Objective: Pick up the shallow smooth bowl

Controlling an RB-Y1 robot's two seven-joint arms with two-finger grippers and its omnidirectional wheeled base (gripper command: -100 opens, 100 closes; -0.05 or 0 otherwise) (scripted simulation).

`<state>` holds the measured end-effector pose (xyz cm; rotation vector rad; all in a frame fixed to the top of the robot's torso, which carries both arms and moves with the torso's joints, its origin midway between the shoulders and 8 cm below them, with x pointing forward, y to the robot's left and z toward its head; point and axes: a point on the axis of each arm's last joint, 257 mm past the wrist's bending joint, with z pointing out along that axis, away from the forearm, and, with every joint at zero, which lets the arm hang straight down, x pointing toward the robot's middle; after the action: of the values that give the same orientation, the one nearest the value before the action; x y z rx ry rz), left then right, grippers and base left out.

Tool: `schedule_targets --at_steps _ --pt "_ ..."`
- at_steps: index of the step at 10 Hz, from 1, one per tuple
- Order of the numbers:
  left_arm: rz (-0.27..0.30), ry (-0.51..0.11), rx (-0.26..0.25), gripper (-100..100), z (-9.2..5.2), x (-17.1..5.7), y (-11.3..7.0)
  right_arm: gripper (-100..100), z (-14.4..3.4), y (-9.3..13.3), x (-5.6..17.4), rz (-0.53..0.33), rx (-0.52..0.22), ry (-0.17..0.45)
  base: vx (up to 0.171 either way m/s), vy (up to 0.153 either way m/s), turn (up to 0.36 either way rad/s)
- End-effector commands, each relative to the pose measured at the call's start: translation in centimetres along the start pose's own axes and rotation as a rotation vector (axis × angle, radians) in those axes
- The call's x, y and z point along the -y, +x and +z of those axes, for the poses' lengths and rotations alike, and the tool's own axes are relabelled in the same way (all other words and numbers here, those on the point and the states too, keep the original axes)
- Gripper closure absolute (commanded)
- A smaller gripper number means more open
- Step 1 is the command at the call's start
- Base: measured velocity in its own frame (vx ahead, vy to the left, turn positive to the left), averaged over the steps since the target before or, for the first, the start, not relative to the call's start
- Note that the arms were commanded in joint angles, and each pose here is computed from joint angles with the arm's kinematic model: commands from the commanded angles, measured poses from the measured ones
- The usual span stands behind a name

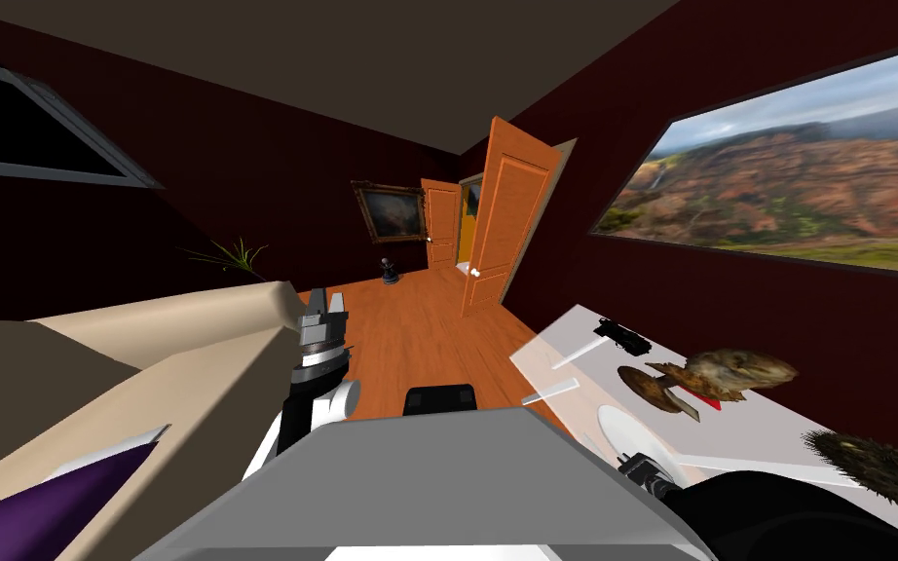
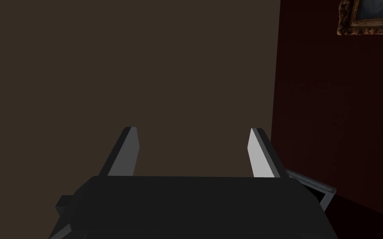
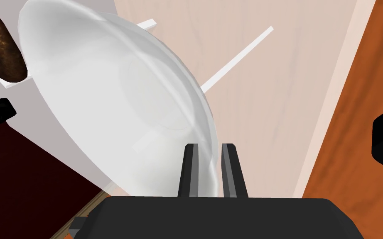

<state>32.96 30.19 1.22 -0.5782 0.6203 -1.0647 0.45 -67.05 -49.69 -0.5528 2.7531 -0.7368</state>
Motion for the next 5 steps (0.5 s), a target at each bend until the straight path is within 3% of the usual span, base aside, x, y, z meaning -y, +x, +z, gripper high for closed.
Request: schedule_targets --at_steps 1,4,5 --pt "0.000 0.000 0.000 0 0.00 0.00 0.00 100 -0.12 0.22 0.41 0.009 -0.004 0.001 -0.033 0.033 0.050" --pt "0.000 0.000 0.000 0 0.00 0.00 0.00 100 -0.27 0.42 0.76 0.012 -0.008 0.001 -0.025 0.028 0.031" --pt "0.000 0.000 0.000 0 0.00 0.00 0.00 0 -0.28 0.43 0.77 0.014 -0.008 0.000 0.000 0.000 0.000"
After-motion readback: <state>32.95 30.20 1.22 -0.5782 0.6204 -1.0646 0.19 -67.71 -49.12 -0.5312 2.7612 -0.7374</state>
